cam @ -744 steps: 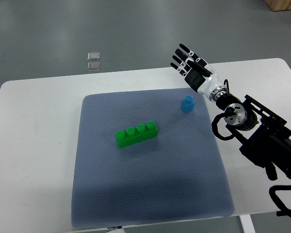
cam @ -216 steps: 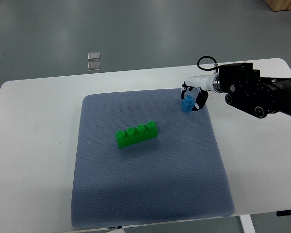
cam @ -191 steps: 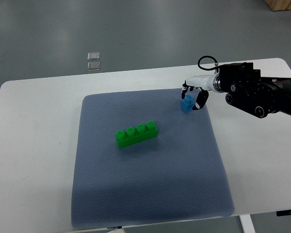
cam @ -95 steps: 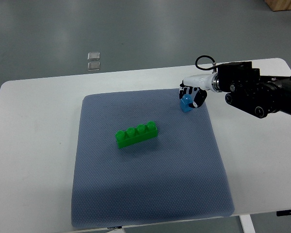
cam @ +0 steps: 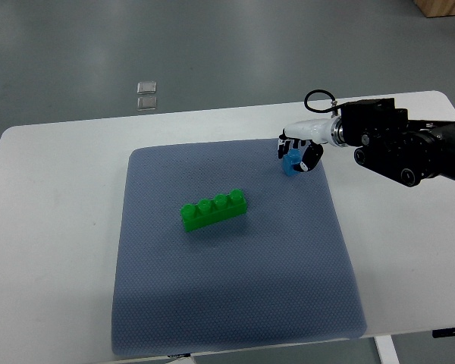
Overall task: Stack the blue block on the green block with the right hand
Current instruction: 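Close the right hand fingers to grasp the blue block, then lift the blue block up and away from the mat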
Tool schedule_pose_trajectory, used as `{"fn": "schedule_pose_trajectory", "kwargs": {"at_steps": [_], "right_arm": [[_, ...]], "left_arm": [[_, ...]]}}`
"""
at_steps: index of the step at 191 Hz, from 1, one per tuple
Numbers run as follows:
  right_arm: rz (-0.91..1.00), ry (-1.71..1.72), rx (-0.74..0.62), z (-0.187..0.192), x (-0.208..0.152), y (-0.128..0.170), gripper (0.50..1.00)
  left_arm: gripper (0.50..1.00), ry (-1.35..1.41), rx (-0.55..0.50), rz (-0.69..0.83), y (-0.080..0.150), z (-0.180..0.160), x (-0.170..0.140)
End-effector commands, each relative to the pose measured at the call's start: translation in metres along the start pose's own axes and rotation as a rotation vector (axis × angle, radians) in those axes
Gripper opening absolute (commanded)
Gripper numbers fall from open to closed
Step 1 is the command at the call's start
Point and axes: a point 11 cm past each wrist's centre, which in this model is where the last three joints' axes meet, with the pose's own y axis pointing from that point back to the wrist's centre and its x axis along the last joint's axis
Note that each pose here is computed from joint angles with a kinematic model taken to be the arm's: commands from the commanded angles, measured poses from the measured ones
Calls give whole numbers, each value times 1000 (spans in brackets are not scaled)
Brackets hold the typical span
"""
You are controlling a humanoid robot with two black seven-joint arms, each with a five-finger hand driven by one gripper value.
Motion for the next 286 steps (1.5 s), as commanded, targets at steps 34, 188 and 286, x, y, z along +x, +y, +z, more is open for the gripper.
{"fn": "schedule_pose_trajectory", "kwargs": {"at_steps": [34, 188, 286], "right_arm": [[-4, 25, 16, -1, -1, 0, 609], [88, 88, 270, -78, 104, 81, 539], [42, 157, 298, -146, 157, 131, 535]], "left_arm": [[1000, 0, 3, 1, 0, -2, 1], [1000, -1, 3, -3, 0, -3, -1], [1000, -4, 1, -9, 0, -2, -3]]}}
